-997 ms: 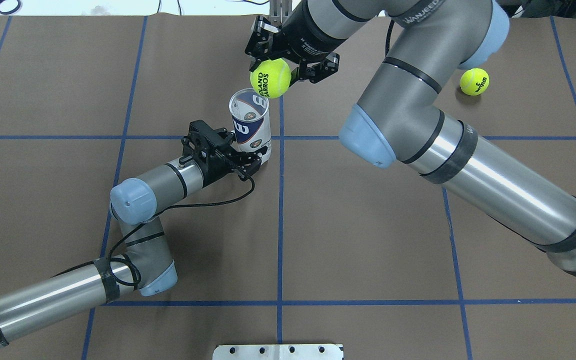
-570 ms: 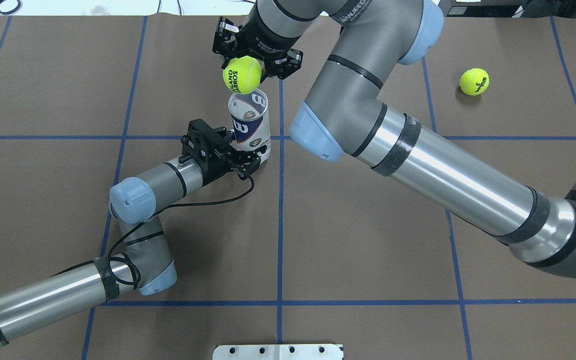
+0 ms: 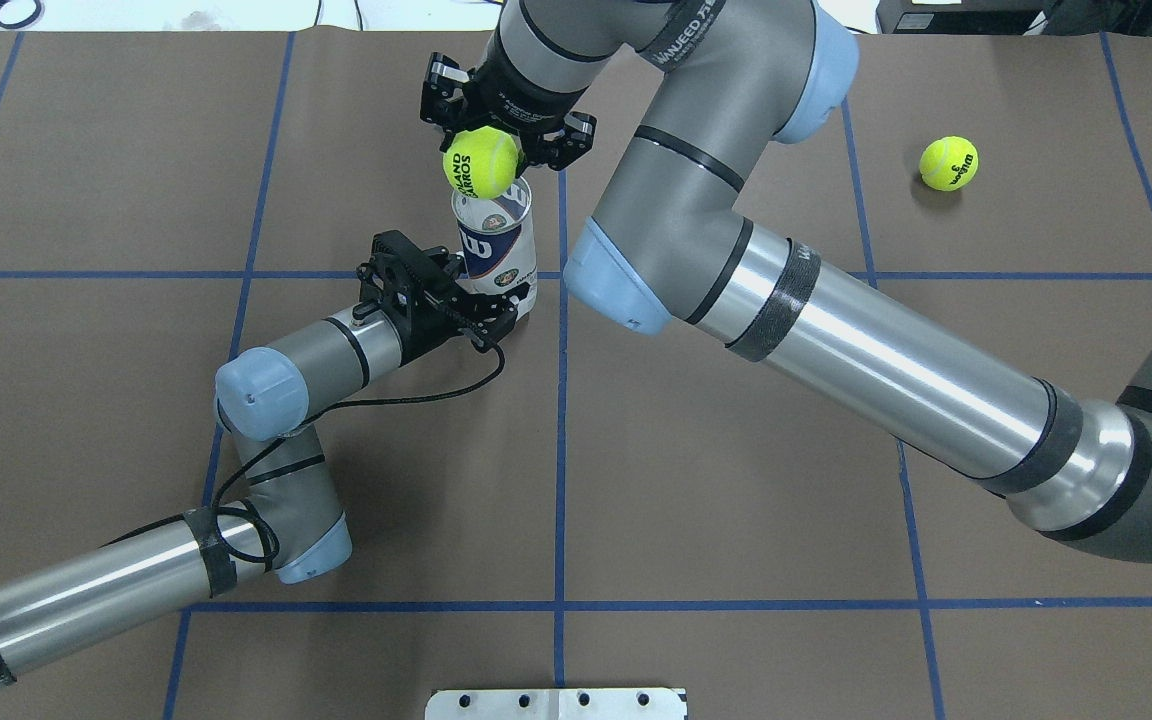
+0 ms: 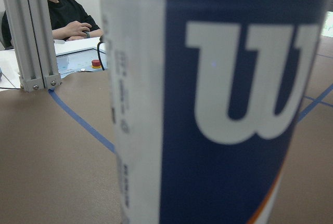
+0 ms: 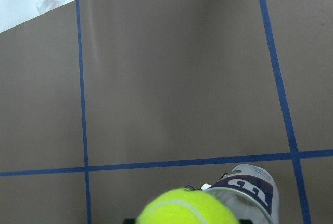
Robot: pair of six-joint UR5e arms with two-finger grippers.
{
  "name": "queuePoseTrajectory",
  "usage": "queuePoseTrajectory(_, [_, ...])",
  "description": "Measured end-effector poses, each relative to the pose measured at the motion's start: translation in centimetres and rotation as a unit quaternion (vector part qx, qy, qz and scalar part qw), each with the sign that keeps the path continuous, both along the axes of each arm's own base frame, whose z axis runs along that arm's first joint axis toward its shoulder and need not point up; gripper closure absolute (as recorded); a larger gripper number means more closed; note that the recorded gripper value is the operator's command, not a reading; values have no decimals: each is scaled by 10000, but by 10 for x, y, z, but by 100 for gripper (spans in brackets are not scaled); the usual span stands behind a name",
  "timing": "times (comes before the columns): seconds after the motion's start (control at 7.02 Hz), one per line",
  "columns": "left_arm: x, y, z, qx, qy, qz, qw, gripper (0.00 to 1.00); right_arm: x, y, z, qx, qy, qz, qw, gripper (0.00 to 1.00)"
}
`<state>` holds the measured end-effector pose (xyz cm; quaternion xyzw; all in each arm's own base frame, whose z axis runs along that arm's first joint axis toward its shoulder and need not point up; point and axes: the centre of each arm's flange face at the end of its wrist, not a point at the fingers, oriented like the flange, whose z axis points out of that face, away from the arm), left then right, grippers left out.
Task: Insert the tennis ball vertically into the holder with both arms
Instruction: 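Lower the ball into the can and open the right gripper, then raise the right gripper away from the can toward the other tennis ball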
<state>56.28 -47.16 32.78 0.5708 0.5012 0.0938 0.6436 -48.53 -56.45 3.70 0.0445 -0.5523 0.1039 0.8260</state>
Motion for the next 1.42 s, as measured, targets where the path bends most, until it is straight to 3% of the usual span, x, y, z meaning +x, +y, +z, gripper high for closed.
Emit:
queuePoseTrajectory(0.14, [0,-1,0,-1,-4,-6,10000,31,0,0,4,-16,20,0,10000,100])
queuePoseTrajectory(0.28, [0,-1,0,-1,-4,-7,10000,31,0,0,7,-29,32,2,10000,64])
queuePoseTrajectory(0.43, [0,-1,0,-1,-3,-7,10000,31,-1,0,8,-46,35,6,10000,10])
queuePoseTrajectory(0.57, [0,-1,0,0,-2,-9,10000,31,-2,1,8,-63,29,9,10000,1])
queuePoseTrajectory(1.42, [-1,-1,0,-1,0,-11,10000,31,9,10,8,-21,22,68,10000,1])
